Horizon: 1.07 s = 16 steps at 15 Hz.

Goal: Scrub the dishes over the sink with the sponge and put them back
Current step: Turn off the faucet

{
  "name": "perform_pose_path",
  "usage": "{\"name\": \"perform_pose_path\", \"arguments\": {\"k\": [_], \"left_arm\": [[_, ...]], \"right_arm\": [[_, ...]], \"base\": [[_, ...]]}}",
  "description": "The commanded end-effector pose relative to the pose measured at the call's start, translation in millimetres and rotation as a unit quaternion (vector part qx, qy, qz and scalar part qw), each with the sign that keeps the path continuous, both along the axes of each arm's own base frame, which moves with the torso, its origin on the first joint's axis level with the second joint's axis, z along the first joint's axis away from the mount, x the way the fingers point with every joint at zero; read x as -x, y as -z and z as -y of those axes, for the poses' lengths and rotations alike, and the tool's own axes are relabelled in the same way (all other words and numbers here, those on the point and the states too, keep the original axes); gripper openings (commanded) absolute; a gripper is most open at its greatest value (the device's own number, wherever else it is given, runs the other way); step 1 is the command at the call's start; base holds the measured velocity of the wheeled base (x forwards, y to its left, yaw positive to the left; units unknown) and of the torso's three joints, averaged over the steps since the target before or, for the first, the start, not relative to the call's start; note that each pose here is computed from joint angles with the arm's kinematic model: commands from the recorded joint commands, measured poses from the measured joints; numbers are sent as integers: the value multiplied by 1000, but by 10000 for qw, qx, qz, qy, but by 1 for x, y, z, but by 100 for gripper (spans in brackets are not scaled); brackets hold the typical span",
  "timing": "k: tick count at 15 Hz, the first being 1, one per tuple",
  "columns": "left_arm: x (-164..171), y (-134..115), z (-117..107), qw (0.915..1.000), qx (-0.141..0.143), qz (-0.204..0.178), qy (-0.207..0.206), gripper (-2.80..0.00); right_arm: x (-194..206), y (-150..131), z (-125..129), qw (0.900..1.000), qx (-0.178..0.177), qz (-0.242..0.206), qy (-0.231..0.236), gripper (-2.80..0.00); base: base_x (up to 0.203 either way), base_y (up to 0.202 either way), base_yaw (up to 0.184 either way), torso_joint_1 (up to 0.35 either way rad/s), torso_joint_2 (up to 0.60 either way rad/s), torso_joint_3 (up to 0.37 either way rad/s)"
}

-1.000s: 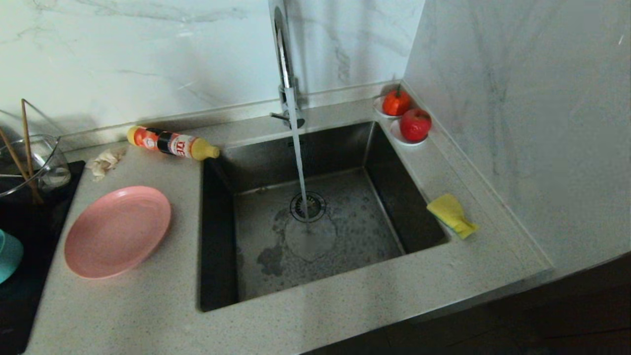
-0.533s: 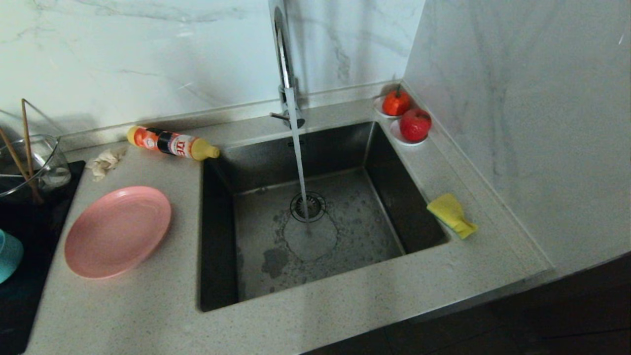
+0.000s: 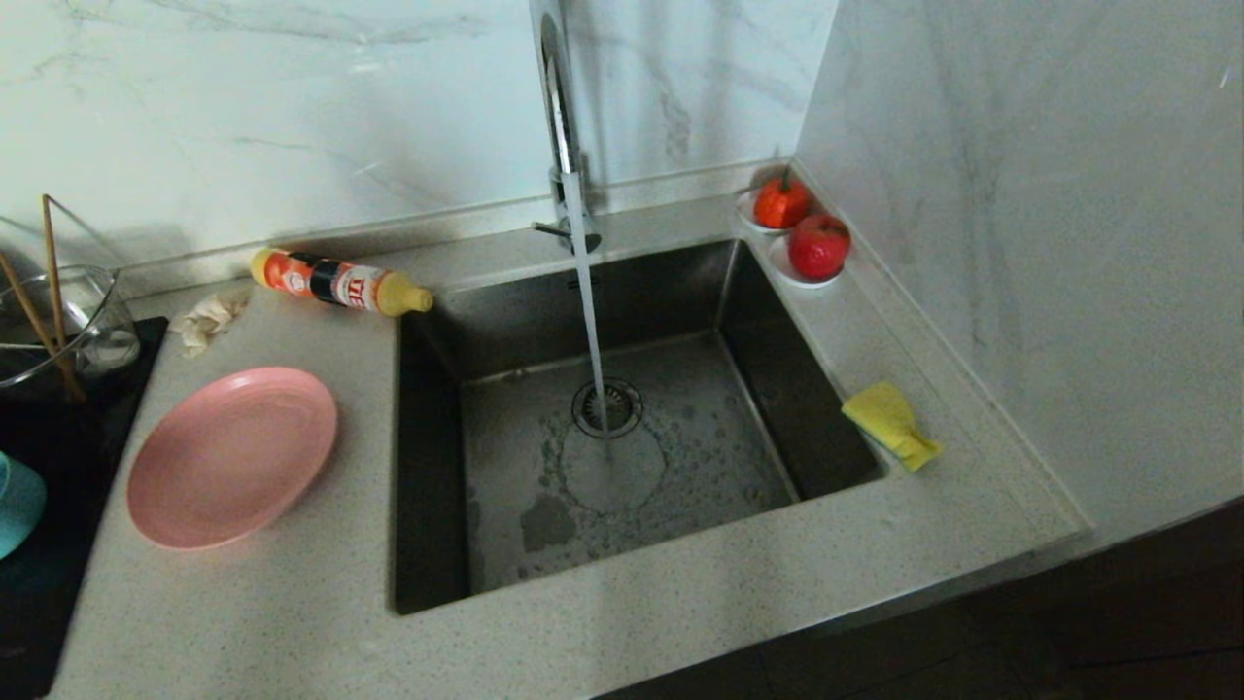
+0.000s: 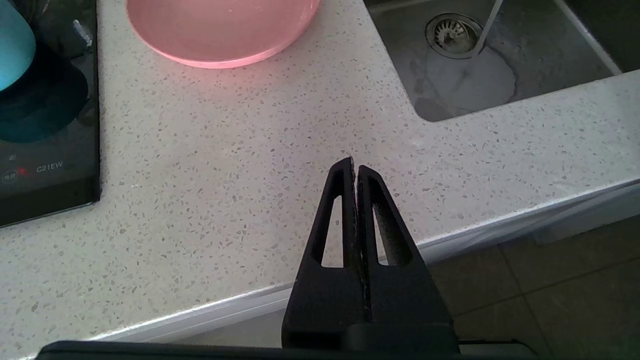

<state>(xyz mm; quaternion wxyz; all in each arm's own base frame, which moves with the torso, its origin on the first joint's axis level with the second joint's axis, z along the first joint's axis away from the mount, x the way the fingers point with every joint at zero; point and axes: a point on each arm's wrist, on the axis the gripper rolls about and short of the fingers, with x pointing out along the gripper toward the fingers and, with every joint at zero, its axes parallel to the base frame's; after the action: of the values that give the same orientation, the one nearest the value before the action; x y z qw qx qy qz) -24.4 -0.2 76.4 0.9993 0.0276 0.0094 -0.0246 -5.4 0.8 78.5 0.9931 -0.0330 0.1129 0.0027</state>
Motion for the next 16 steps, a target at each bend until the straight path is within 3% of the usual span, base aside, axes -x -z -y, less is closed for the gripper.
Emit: {"name": "perform_pose_path", "arguments": {"k": [1, 6, 16], "left_arm": [[0, 0, 0, 10000, 1, 9, -5, -280], [0, 0, 0, 10000, 0, 9, -3, -280], [0, 0, 0, 10000, 0, 9, -2, -280]], "right_arm": [[2, 0, 0, 9999, 14, 125, -24, -280], [16, 3, 0, 9946, 14, 1031, -97, -280], [17, 3, 0, 9940, 10, 1091, -104, -280]], "base": [[0, 0, 0, 0, 0, 0], [0, 0, 0, 0, 0, 0], [0, 0, 0, 0, 0, 0]]}}
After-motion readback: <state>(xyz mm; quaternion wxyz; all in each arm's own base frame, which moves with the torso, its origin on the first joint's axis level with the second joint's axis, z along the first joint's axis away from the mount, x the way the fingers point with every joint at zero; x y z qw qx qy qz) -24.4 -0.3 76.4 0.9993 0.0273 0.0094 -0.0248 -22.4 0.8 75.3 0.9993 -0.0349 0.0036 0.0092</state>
